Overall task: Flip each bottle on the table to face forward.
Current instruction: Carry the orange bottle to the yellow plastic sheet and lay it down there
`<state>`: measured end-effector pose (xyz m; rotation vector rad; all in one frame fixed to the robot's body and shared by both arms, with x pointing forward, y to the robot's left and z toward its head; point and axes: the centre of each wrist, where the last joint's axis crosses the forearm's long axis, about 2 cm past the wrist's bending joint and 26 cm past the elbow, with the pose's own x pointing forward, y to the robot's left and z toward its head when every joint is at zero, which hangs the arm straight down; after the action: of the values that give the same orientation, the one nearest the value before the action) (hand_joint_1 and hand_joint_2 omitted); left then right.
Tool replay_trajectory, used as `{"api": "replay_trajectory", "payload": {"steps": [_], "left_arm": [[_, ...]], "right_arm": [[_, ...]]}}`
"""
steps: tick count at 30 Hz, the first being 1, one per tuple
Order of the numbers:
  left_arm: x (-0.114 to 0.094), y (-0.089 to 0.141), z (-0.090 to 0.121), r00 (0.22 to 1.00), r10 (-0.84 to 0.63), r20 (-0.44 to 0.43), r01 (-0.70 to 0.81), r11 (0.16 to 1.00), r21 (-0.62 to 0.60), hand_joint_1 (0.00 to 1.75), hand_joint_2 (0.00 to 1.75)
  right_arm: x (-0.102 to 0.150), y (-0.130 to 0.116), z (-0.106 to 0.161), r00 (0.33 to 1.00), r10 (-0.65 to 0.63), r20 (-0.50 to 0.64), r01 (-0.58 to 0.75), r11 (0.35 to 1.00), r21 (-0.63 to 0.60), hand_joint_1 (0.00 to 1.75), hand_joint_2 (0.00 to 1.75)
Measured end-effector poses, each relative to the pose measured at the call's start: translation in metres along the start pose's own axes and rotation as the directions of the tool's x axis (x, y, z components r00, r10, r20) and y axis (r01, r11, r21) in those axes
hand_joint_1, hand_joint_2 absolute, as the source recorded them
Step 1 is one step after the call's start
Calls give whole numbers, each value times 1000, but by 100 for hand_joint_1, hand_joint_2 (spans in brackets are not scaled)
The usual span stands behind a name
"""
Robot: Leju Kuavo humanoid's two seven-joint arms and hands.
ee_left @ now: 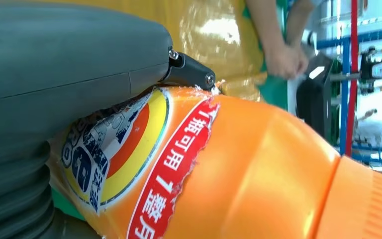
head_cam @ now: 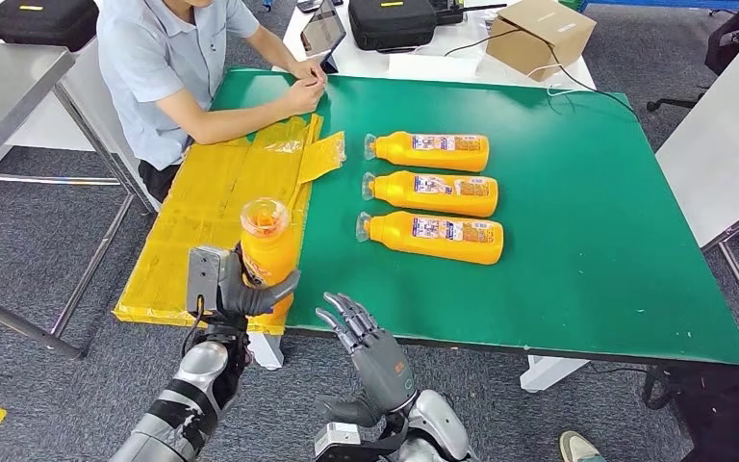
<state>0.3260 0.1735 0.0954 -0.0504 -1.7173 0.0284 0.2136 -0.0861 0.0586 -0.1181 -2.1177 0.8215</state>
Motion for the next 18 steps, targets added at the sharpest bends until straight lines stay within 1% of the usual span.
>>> {"api": "replay_trajectory", "payload": {"steps": [3, 9, 11, 13, 15, 16, 18], "left_arm": [[0, 7, -7, 1000, -28, 1, 28, 1000, 9, 175, 175], [1, 10, -12, 998, -66, 1, 66, 998, 14, 175, 175], [3, 13, -17, 995, -103, -5, 103, 995, 12, 175, 175], [6, 15, -27, 989, -147, -13, 147, 989, 3, 175, 175], [11, 17, -39, 972, -234, -6, 234, 972, -5, 175, 175], [13, 18, -45, 953, -303, 1, 303, 953, -7, 175, 175], [17, 19, -57, 883, -469, 7, 469, 883, -10, 175, 175]], "right_arm": [[2, -1, 0, 1000, -1, 5, 1, 1000, -7, 0, 0], [3, -1, 0, 1000, -3, 8, 3, 1000, -25, 0, 0], [4, -1, 1, 1000, -13, 1, 13, 999, -51, 0, 0], [4, -1, 3, 1000, -28, -10, 27, 997, -75, 0, 0], [4, 0, 6, 999, -44, -17, 42, 996, -85, 0, 0], [3, 1, 7, 999, -52, -17, 50, 995, -84, 0, 0], [2, 2, 8, 998, -68, -15, 67, 995, -71, 0, 0]]}}
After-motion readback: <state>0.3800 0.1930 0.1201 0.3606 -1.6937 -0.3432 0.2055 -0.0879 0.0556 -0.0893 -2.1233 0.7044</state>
